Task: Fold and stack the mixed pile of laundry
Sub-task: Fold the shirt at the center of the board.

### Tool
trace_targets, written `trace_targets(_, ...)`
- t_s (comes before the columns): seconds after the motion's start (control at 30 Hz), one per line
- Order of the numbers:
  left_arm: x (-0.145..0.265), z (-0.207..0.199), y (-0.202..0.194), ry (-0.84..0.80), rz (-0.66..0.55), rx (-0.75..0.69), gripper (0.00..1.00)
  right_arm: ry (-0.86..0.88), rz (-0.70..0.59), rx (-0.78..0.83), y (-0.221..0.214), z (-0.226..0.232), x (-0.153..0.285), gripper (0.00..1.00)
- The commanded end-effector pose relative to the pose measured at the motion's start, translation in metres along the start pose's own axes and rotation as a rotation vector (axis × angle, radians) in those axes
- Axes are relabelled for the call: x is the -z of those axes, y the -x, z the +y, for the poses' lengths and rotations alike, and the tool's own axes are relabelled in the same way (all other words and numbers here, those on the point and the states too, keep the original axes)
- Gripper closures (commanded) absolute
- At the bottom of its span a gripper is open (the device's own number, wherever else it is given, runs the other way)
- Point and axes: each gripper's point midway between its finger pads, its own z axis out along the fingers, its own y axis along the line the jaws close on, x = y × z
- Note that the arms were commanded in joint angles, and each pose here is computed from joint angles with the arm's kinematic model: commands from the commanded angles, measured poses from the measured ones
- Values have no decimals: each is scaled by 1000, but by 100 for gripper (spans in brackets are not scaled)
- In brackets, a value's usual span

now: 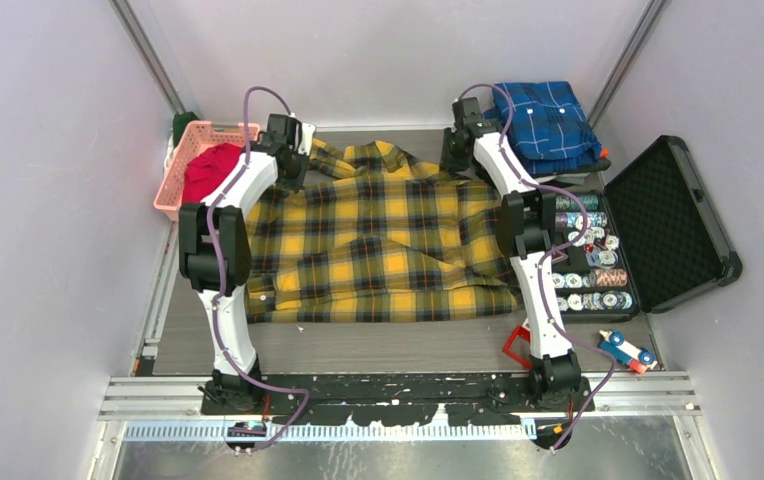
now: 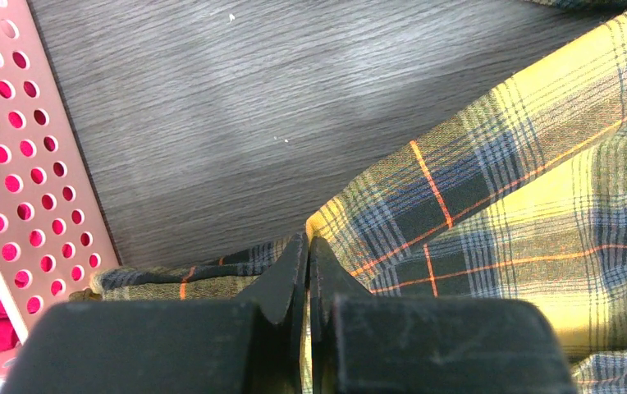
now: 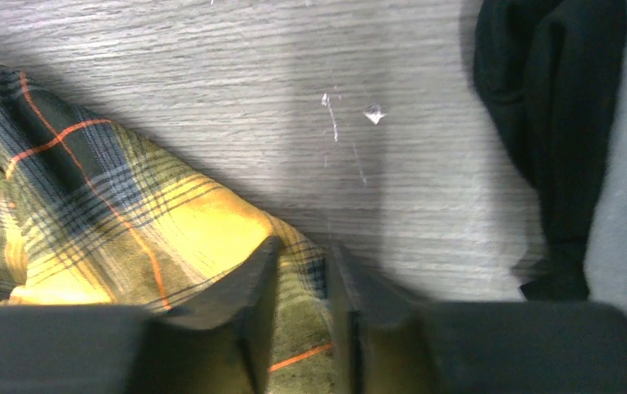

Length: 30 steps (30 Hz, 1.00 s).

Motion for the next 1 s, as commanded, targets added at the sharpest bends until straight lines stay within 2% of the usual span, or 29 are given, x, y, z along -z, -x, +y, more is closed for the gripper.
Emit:
trace_targets(0.0, 6, -1, 15, 0, -56, 5, 100, 43, -3, 47, -1, 20, 5, 77)
trace_targets(0.13, 5, -1, 18, 5, -60, 4, 100, 53, -5, 46, 0, 22, 8, 96)
trace_targets(0.2, 4, -1, 19, 6, -59, 4, 100, 55, -24, 46, 5, 24, 11, 99)
trace_targets(0.37, 6, -1, 26, 5, -65, 4, 100, 60, -114, 34, 35, 33, 37, 99)
trace_targets(0.57, 27, 5, 33, 43, -61, -2, 100, 67, -243, 32, 70, 43, 102, 99)
trace_targets(0.73, 41, 0, 29, 31, -72, 12, 100, 80, -286, 48, 68, 52, 141, 99)
trace_targets(0.97, 59, -6, 7, 33, -69, 24, 100, 34, -254, 38, 39, 42, 160, 99)
